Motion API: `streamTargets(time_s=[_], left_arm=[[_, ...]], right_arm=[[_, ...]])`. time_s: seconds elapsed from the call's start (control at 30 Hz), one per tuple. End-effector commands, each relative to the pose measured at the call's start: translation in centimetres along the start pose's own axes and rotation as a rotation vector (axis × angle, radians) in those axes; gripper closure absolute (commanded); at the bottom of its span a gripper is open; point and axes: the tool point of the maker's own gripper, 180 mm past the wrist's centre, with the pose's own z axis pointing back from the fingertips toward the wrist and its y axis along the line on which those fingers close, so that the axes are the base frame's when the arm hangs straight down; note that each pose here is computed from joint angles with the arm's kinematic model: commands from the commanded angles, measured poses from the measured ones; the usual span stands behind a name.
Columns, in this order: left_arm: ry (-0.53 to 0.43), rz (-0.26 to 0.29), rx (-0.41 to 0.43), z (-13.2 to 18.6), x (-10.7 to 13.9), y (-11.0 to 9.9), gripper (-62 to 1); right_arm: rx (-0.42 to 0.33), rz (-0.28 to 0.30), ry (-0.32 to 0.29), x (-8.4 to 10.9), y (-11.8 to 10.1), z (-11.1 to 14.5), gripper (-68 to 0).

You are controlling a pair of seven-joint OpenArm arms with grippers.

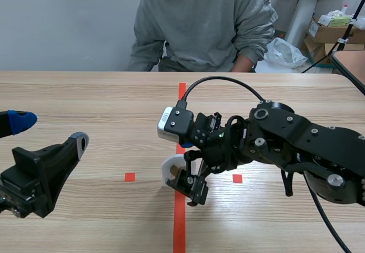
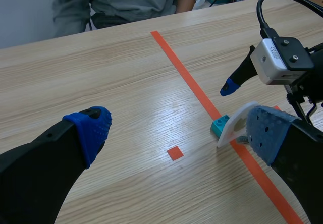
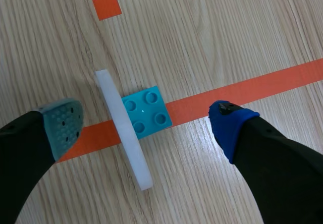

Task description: Do the leaf sorting experiment

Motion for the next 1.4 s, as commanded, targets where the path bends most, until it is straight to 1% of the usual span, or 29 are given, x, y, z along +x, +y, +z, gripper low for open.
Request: streamTargets(time_s=[0.0,0.13,0.23,0.47,0.73,1.0,1.17,1.27,1.37], left_arm=[[-0.031,0.006,-0.003,-0.1,0.8,-0.2,-57.2],[-0.032,0.006,-0.003,-0.1,0.8,-0.2,-57.2],[-0.032,0.006,-0.003,-0.1,0.8,-0.2,-57.2],[-0.032,0.006,-0.003,-0.1,0.8,-0.2,-57.2],[-0.032,0.006,-0.003,-0.1,0.8,-0.2,-57.2],[-0.032,0.006,-0.003,-0.1,0.8,-0.2,-57.2],[-0.032,0.006,-0.003,-0.1,0.8,-0.2,-57.2],[-0.032,0.006,-0.003,-0.1,0.8,-0.2,-57.2],[-0.032,0.006,-0.003,-0.1,0.8,-0.2,-57.2]], right_arm=[[-0.016,0.010,-0.011,0.6,-0.8,0.3,-42.5],[-0.015,0.009,0.006,0.3,-0.8,0.3,-32.5],[-0.013,0.006,0.018,0.0,-0.7,0.3,-27.9],[-0.009,0.003,0.019,-0.1,-0.4,0.3,-17.5],[-0.008,0.001,0.020,-0.2,-0.4,0.2,-0.8],[-0.008,-0.003,0.017,-0.1,-0.4,0.3,-1.1],[-0.021,-0.067,-0.010,0.4,-1.1,0.6,-1.1],[-0.052,-0.102,-0.019,0.8,-2.4,1.3,-1.1],[-0.087,-0.139,-0.026,1.6,-3.9,2.3,-1.1]])
